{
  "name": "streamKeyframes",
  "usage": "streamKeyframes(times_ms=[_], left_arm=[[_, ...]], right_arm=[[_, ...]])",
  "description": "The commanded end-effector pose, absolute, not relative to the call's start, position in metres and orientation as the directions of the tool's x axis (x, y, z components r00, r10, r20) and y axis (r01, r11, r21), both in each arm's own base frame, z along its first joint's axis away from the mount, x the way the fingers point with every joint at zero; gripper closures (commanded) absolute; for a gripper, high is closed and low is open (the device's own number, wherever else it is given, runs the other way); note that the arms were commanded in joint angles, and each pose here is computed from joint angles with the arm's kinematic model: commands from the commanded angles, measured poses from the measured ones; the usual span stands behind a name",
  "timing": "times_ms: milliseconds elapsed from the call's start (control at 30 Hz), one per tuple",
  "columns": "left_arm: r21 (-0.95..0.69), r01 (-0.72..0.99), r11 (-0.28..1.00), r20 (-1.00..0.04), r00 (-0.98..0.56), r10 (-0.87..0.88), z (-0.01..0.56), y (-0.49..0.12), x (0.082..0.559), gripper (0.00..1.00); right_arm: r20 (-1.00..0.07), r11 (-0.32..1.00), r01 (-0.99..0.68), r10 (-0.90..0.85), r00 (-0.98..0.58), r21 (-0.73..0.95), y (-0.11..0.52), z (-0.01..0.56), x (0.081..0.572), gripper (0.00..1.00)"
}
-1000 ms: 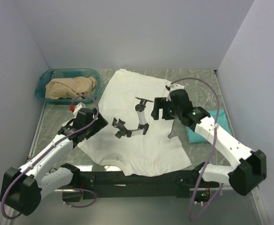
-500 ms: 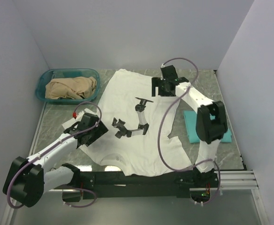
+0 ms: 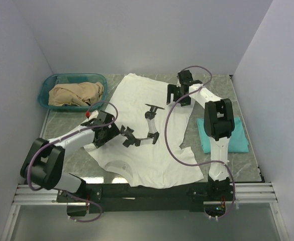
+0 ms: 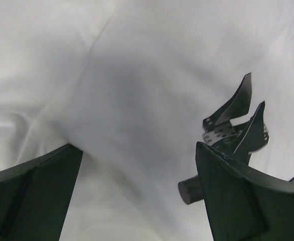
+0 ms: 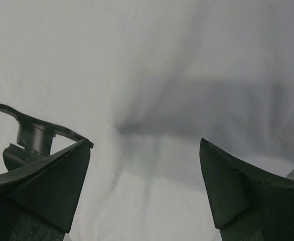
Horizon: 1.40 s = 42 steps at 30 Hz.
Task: Fold and stack the t-shirts
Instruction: Flatten the tshirt out
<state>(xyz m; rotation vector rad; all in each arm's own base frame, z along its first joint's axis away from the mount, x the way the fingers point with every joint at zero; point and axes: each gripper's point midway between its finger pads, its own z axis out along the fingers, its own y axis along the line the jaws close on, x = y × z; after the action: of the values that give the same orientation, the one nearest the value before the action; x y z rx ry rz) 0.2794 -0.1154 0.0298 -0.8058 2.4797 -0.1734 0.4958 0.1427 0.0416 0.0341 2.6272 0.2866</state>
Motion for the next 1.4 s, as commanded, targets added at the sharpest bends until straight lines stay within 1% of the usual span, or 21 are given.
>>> streamKeyframes(times_ms=[0, 133, 233, 400, 533, 600, 633, 700, 733, 767, 833, 867, 900, 933, 967, 1033, 1067, 1100, 1200, 1267, 1367], left_arm=[[-0.222, -0.498, 0.838, -0.491, -0.686, -0.537, 0.036, -0.109, 0.301, 0.01], [-0.182, -0.491, 0.852, -0.467, -0.719, -0.514, 0.023, -0.114, 0.314, 0.01], [-0.169, -0.48, 0.861, -0.456, -0.736, -0.5, 0.018, -0.121, 0.329, 0.01], [-0.186, -0.44, 0.878, -0.462, -0.75, -0.474, 0.025, -0.139, 0.362, 0.01], [-0.212, -0.395, 0.894, -0.454, -0.77, -0.448, 0.026, -0.157, 0.387, 0.01], [-0.246, -0.354, 0.902, -0.474, -0.768, -0.43, 0.039, -0.172, 0.406, 0.0], [-0.246, -0.343, 0.907, -0.471, -0.776, -0.421, 0.034, -0.177, 0.412, 0.01], [-0.297, -0.284, 0.912, -0.493, -0.772, -0.401, 0.051, -0.198, 0.438, 0.0], [-0.283, -0.276, 0.918, -0.478, -0.79, -0.385, 0.039, -0.203, 0.443, 0.01], [-0.311, -0.241, 0.919, -0.507, -0.776, -0.375, 0.056, -0.213, 0.464, 0.01], [-0.282, -0.218, 0.934, -0.508, -0.792, -0.339, 0.039, -0.221, 0.481, 0.0], [-0.302, -0.199, 0.932, -0.533, -0.776, -0.338, 0.059, -0.229, 0.502, 0.01], [-0.274, -0.195, 0.942, -0.519, -0.795, -0.315, 0.038, -0.232, 0.509, 0.01], [-0.264, -0.152, 0.952, -0.533, -0.8, -0.276, 0.039, -0.237, 0.518, 0.01], [-0.286, -0.125, 0.95, -0.573, -0.772, -0.274, 0.059, -0.245, 0.539, 0.01], [-0.261, -0.07, 0.963, -0.598, -0.771, -0.218, 0.044, -0.25, 0.557, 0.01], [-0.284, -0.039, 0.958, -0.637, -0.739, -0.219, 0.059, -0.256, 0.574, 0.01], [-0.293, -0.023, 0.956, -0.655, -0.723, -0.218, 0.049, -0.258, 0.587, 0.01], [-0.374, 0.064, 0.925, -0.708, -0.664, -0.241, 0.059, -0.271, 0.618, 0.01], [-0.435, 0.12, 0.892, -0.723, -0.636, -0.267, 0.072, -0.284, 0.629, 0.01], [-0.445, 0.172, 0.879, -0.773, -0.569, -0.28, 0.084, -0.291, 0.647, 0.01]], right_arm=[[-0.441, 0.969, 0.008, 0.12, -0.89, 0.246, 0.141, 0.032, 0.493, 0.05], [-0.366, 0.941, 0.05, 0.179, -0.913, 0.334, 0.133, 0.024, 0.477, 0.05], [-0.347, 0.923, 0.09, 0.23, -0.909, 0.375, 0.123, 0.029, 0.47, 0.05], [-0.304, 0.931, 0.175, 0.276, -0.912, 0.32, 0.082, 0.026, 0.462, 0.05], [-0.263, 0.91, 0.286, 0.368, -0.892, 0.3, 0.037, 0.015, 0.444, 0.05], [-0.274, 0.894, 0.333, 0.415, -0.867, 0.3, 0.015, 0.02, 0.44, 0.05], [-0.251, 0.886, 0.36, 0.435, -0.865, 0.293, 0.009, 0.015, 0.427, 0.05], [-0.286, 0.866, 0.392, 0.478, -0.83, 0.309, -0.007, 0.024, 0.426, 0.05], [-0.276, 0.862, 0.403, 0.486, -0.829, 0.308, -0.008, 0.019, 0.418, 0.05], [-0.284, 0.854, 0.419, 0.504, -0.816, 0.309, -0.015, 0.023, 0.415, 0.05], [-0.278, 0.846, 0.444, 0.521, -0.807, 0.297, -0.022, 0.017, 0.406, 0.05], [-0.285, 0.834, 0.46, 0.541, -0.791, 0.304, -0.025, 0.021, 0.404, 0.05], [-0.283, 0.824, 0.476, 0.556, -0.781, 0.308, -0.031, 0.019, 0.4, 0.05], [-0.276, 0.816, 0.486, 0.567, -0.776, 0.312, -0.033, 0.016, 0.395, 0.05], [-0.276, 0.809, 0.496, 0.578, -0.768, 0.314, -0.034, 0.017, 0.394, 0.05], [-0.271, 0.802, 0.504, 0.588, -0.762, 0.321, -0.036, 0.015, 0.39, 0.05], [-0.276, 0.8, 0.503, 0.589, -0.759, 0.326, -0.036, 0.017, 0.39, 0.05], [-0.273, 0.801, 0.502, 0.588, -0.761, 0.326, -0.035, 0.015, 0.387, 0.05], [-0.276, 0.799, 0.512, 0.594, -0.756, 0.317, -0.038, 0.015, 0.387, 0.05], [-0.277, 0.793, 0.525, 0.603, -0.748, 0.311, -0.042, 0.014, 0.386, 0.05], [-0.278, 0.792, 0.523, 0.604, -0.747, 0.315, -0.042, 0.015, 0.387, 0.05]])
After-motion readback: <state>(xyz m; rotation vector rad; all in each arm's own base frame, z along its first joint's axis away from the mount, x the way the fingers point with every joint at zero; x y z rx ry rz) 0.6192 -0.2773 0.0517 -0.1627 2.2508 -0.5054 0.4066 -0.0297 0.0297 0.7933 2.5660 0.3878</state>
